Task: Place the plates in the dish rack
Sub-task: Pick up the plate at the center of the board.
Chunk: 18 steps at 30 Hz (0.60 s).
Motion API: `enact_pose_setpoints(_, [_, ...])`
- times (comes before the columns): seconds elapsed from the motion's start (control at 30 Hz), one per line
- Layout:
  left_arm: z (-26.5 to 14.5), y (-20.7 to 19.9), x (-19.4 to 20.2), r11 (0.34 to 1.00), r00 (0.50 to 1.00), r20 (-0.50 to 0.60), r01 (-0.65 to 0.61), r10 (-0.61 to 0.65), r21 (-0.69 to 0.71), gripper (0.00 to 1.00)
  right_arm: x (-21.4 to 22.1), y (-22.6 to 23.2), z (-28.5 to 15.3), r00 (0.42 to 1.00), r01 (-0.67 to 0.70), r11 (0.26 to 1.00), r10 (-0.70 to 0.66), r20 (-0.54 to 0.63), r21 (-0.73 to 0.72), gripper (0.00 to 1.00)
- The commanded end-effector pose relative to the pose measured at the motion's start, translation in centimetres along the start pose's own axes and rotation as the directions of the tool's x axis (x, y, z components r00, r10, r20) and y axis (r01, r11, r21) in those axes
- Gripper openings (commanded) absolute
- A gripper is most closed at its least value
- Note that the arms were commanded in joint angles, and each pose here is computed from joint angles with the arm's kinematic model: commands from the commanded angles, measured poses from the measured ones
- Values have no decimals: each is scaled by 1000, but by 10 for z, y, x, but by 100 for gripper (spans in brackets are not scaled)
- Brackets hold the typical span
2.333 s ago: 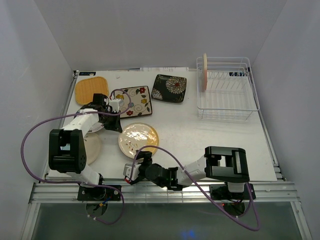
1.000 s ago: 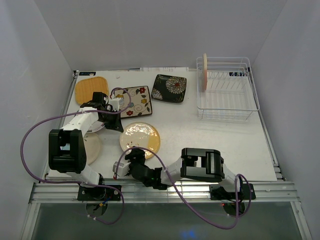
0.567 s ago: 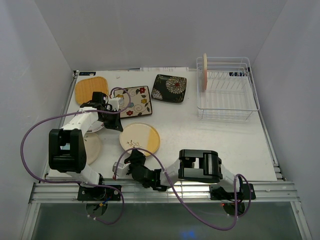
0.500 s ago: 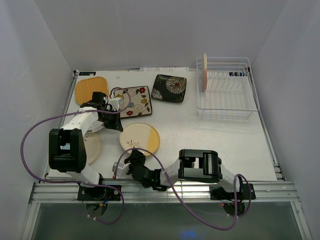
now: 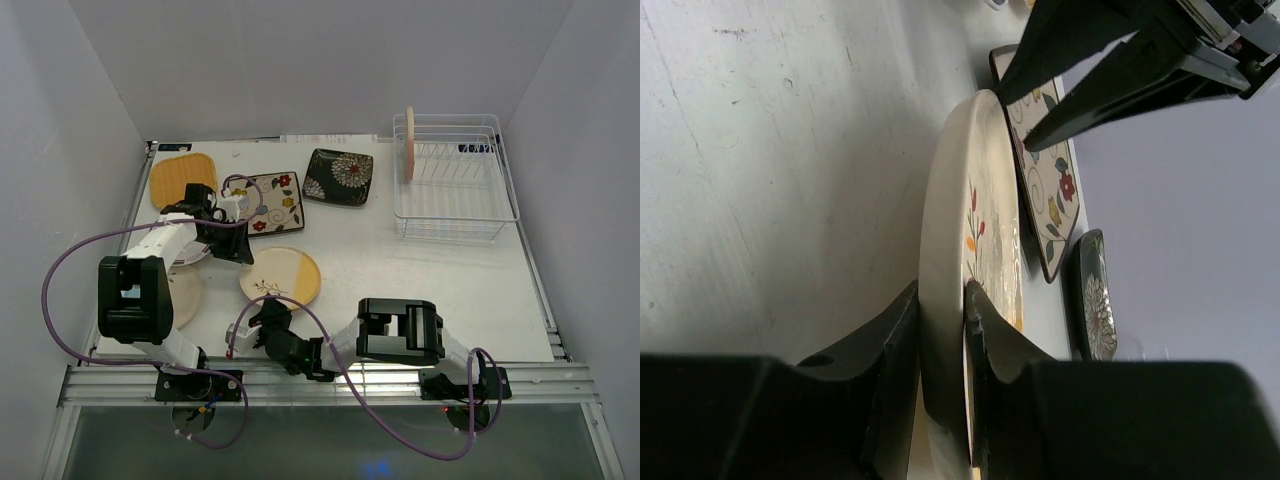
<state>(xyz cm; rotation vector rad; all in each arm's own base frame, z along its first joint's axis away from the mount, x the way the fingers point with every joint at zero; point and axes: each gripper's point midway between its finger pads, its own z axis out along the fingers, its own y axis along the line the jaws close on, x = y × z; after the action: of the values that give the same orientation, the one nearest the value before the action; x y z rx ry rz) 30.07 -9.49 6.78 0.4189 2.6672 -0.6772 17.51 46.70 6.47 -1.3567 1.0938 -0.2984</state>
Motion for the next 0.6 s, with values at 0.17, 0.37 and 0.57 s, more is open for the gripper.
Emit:
enact_pose_setpoints(0.17, [-16, -23, -17, 996, 997, 65, -49, 44, 71, 71, -1, -20, -3, 993, -117, 991, 115, 31, 61, 8])
enact_pose_setpoints(0.37, [-40, -28, -33, 996, 982, 168, -86, 83, 12, 97, 8, -24, -8, 990, -137, 988, 136, 26, 66, 8])
enact_pose_setpoints(0.57, [-58, -35, -42, 993, 962, 249, -121, 115, 7, 98, 12, -36, -15, 984, -178, 981, 175, 41, 76, 8])
